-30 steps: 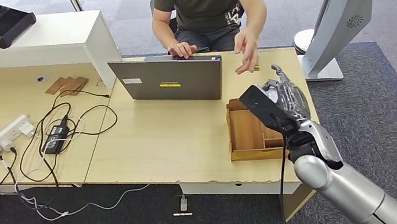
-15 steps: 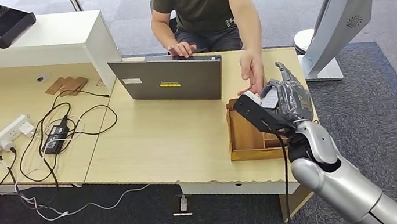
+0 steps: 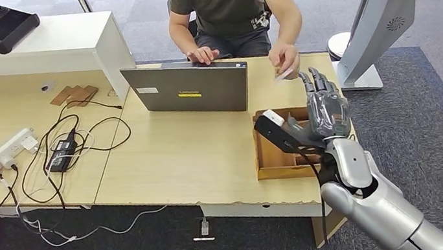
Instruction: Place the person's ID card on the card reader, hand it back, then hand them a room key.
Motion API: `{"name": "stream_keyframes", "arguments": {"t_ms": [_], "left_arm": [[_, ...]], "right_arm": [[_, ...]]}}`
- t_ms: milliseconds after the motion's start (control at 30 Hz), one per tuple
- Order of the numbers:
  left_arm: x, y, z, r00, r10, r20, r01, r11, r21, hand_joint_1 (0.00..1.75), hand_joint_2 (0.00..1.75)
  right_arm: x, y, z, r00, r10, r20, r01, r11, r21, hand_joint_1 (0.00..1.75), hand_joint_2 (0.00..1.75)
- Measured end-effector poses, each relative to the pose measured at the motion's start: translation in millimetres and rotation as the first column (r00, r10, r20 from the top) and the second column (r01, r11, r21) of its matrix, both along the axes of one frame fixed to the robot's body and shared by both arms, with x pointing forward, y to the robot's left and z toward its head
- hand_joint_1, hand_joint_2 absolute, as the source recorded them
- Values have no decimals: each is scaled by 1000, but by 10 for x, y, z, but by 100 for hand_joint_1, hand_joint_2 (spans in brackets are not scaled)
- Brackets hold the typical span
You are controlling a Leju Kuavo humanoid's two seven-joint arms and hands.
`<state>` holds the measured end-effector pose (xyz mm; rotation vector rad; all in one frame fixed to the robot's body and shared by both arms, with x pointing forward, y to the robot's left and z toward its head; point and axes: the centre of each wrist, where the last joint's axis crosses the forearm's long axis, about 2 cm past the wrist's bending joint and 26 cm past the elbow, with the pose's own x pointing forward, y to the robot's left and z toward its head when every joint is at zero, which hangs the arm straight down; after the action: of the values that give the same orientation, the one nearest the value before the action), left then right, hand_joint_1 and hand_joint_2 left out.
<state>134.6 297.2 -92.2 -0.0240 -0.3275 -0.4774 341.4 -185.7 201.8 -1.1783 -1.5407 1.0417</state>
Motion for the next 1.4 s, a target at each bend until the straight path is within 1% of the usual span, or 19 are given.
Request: {"name": "stream_keyframes", "arguments": {"t_ms": [133, 333, 500, 667, 833, 1033, 1267, 1400], "left_arm": [[-42, 17, -13, 1000, 13, 3, -13, 1000, 0, 0, 175], [-155, 74, -44, 999, 35, 11, -35, 999, 7, 0, 175], [-244, 125, -65, 999, 53, 10, -53, 998, 16, 0, 175], [-309, 160, -79, 997, 72, 6, -72, 997, 21, 0, 175], [-349, 175, -88, 996, 89, 4, -89, 996, 26, 0, 175], [-376, 178, -94, 995, 101, 0, -101, 995, 27, 0, 175], [-380, 176, -94, 994, 110, 0, -110, 994, 26, 0, 175], [-388, 170, -96, 994, 113, 0, -113, 993, 28, 0, 175]], "right_arm": [[-133, 7, -5, 999, 15, 45, -14, 1000, -14, 0, 175], [-477, -30, -85, 997, 56, 49, -51, 994, -98, 0, 175], [-732, -82, -192, 997, 74, 35, -67, 983, -171, 0, 175], [-870, -133, -303, 995, 92, -33, -97, 975, -202, 0, 175], [-887, -167, -429, 985, 108, -136, -133, 973, -187, 0, 175], [-783, -200, -621, 963, 88, -254, -130, 979, -155, 0, 175], [-618, -236, -783, 950, 29, -311, -87, 981, -173, 0, 175], [-534, -247, -859, 953, -18, -303, -38, 983, -178, 0, 175]]}}
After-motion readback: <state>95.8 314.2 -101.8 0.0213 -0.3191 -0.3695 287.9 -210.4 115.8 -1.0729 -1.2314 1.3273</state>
